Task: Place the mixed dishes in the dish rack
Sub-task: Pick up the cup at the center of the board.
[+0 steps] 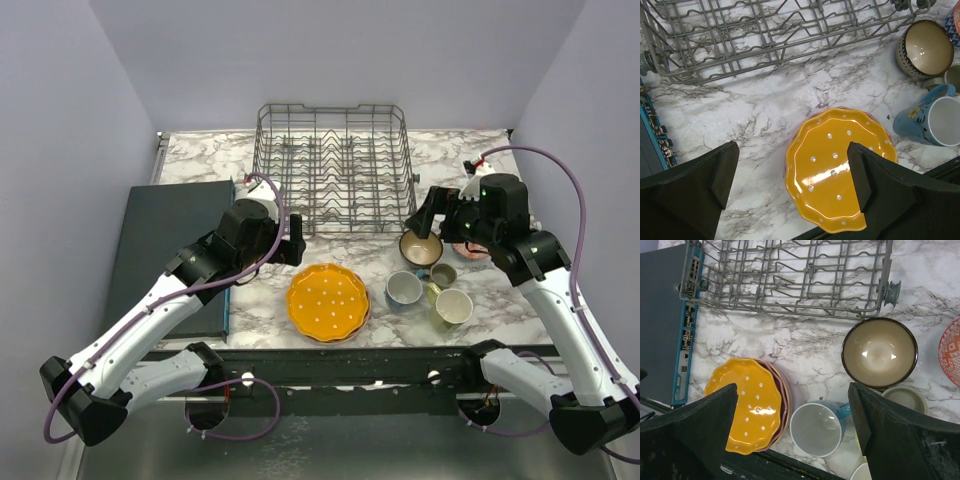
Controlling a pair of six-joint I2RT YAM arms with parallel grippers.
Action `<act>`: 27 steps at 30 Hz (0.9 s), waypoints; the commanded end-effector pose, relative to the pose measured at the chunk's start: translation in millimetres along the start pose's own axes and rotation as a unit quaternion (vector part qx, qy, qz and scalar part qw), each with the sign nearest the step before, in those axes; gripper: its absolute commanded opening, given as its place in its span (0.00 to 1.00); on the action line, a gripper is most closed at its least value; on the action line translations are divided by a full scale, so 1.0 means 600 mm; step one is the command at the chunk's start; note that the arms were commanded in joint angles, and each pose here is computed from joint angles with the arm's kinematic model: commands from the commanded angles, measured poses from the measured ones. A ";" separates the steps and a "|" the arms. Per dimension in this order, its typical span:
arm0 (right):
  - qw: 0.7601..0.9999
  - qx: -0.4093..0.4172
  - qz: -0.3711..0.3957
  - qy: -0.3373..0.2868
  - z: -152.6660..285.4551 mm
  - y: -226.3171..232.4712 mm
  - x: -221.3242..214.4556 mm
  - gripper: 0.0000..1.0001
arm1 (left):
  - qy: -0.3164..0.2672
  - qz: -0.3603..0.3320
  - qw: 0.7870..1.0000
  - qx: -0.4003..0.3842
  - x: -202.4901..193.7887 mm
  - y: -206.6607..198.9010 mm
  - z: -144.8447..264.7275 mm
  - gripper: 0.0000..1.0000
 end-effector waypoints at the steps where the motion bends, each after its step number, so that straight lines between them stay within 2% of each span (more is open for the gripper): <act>1: 1.000 0.015 0.006 0.018 0.025 0.013 0.004 0.98 | -0.017 -0.013 1.000 0.011 0.000 0.007 0.004 0.99; 11: 0.997 0.024 -0.001 0.076 0.035 0.022 -0.003 0.89 | -0.032 -0.006 0.999 0.029 0.003 0.014 0.013 0.99; 15: 0.997 -0.007 -0.009 0.082 0.031 0.012 -0.008 0.85 | -0.033 -0.002 0.999 0.029 0.002 0.013 0.014 0.99; 19: 0.992 -0.081 -0.012 0.095 0.020 -0.012 -0.015 0.80 | -0.033 -0.001 0.999 0.026 0.003 0.012 0.015 0.98; 27: 0.986 -0.106 -0.024 0.126 0.009 -0.024 -0.040 0.71 | -0.034 0.000 0.999 0.030 0.003 0.014 0.015 0.98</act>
Point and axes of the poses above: each gripper's point midway between its finger pads, its own z axis back along the fingers, its own y axis along the line the jaws close on, x = y × z, the point moved 9 cm from there along z, back along the fingers, and after that the axes turned 10 degrees about -z, right-handed, at the moved point
